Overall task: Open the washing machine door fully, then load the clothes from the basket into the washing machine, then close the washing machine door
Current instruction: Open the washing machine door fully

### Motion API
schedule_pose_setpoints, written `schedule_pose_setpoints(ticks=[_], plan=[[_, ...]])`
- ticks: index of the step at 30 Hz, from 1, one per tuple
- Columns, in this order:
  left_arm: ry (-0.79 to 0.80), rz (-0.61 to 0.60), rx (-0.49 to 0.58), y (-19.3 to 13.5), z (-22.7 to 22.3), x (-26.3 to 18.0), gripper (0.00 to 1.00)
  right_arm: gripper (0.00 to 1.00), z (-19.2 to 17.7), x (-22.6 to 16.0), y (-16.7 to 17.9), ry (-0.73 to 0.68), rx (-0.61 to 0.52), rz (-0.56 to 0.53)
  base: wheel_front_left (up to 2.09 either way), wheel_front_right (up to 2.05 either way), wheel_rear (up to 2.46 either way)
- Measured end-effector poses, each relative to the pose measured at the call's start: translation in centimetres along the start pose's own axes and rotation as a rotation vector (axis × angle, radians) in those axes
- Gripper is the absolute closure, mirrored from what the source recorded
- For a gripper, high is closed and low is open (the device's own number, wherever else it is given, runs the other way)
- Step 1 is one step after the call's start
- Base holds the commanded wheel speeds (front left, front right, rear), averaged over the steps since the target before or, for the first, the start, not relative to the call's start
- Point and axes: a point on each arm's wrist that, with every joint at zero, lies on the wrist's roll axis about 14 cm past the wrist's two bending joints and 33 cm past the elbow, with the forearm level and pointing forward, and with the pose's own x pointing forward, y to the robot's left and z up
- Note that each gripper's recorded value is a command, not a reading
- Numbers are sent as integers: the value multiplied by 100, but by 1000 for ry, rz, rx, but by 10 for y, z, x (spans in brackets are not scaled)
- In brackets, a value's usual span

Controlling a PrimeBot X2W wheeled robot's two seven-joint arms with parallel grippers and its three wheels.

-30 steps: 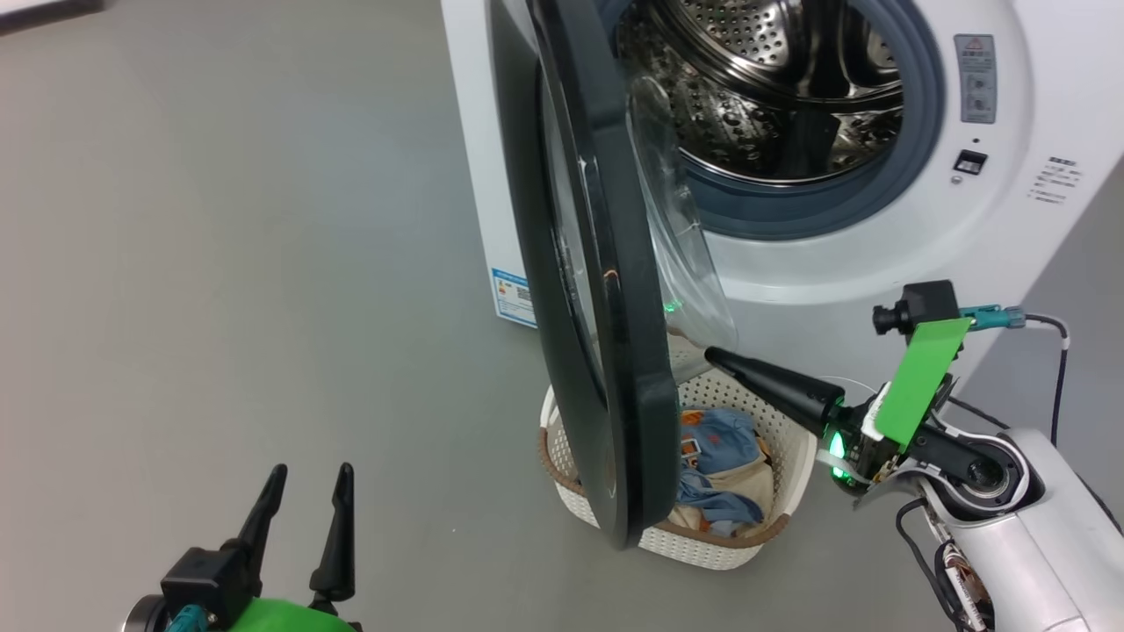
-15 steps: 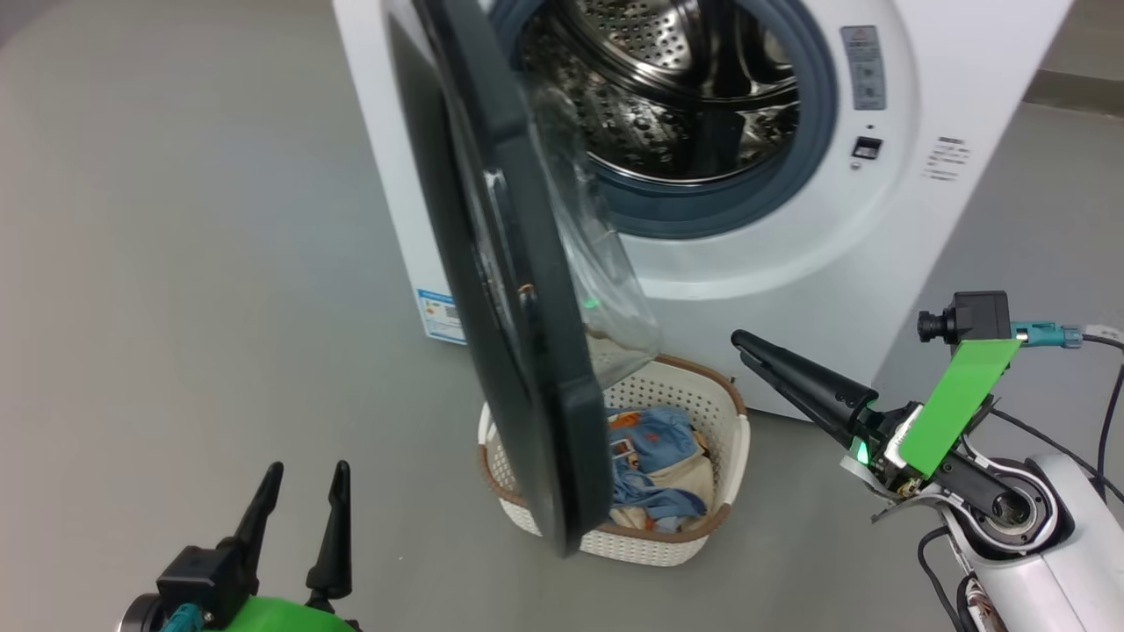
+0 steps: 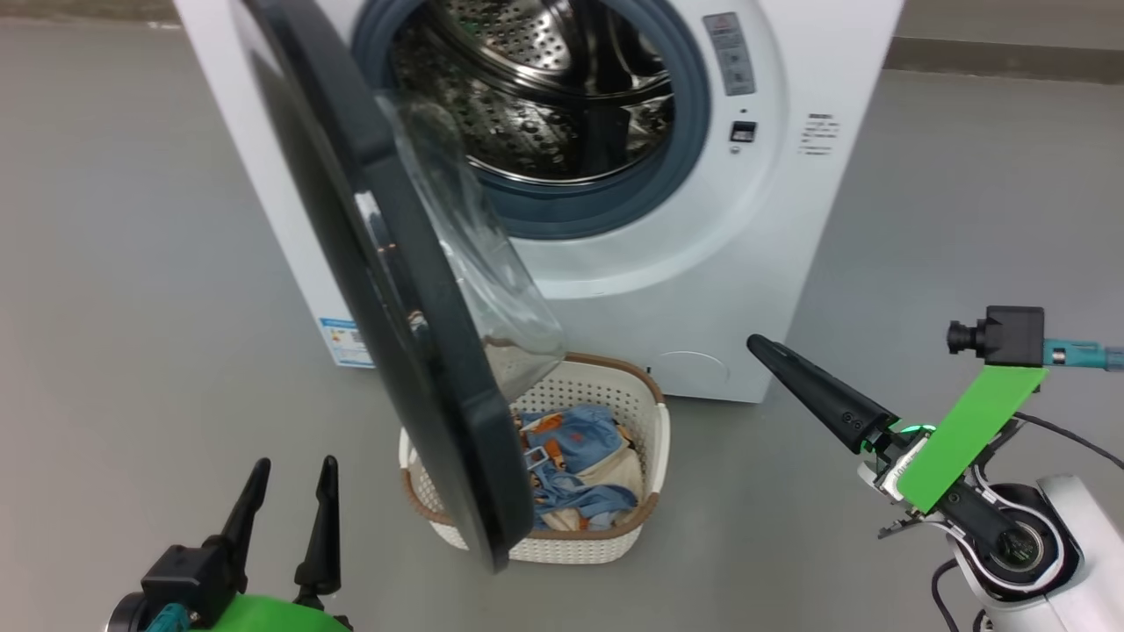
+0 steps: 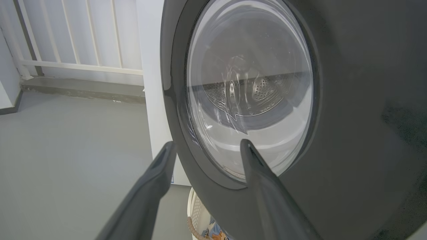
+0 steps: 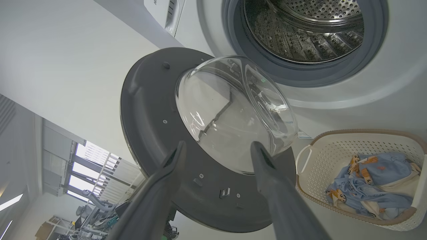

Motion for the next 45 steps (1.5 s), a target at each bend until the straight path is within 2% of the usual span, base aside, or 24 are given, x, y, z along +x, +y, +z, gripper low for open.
schedule_pose_setpoints(ticks=[9, 12, 15, 21, 27, 34, 45], plan=[[3, -76, -7, -25, -3, 15, 0, 0, 29, -44, -31, -208, -200, -161, 0, 0, 0], [5, -86, -12, -29, -4, 17, 0, 0, 33, -54, -39, -249, -226, -193, 0, 0, 0], [7, -97, -18, -34, -4, 19, 0, 0, 35, -73, -54, -314, -321, -264, 0, 0, 0], [9, -112, -20, -39, -5, 21, 0, 0, 39, -98, -67, -423, -366, -325, 0, 0, 0], [20, -124, -24, -44, -9, 19, 0, 0, 33, -125, -89, -465, -376, -414, 0, 0, 0], [19, -135, -33, -48, -9, 22, 0, 0, 46, -152, -106, -466, -590, -538, 0, 0, 0], [20, -135, -33, -49, -10, 21, 0, 0, 49, -155, -108, -494, -669, -586, 0, 0, 0]])
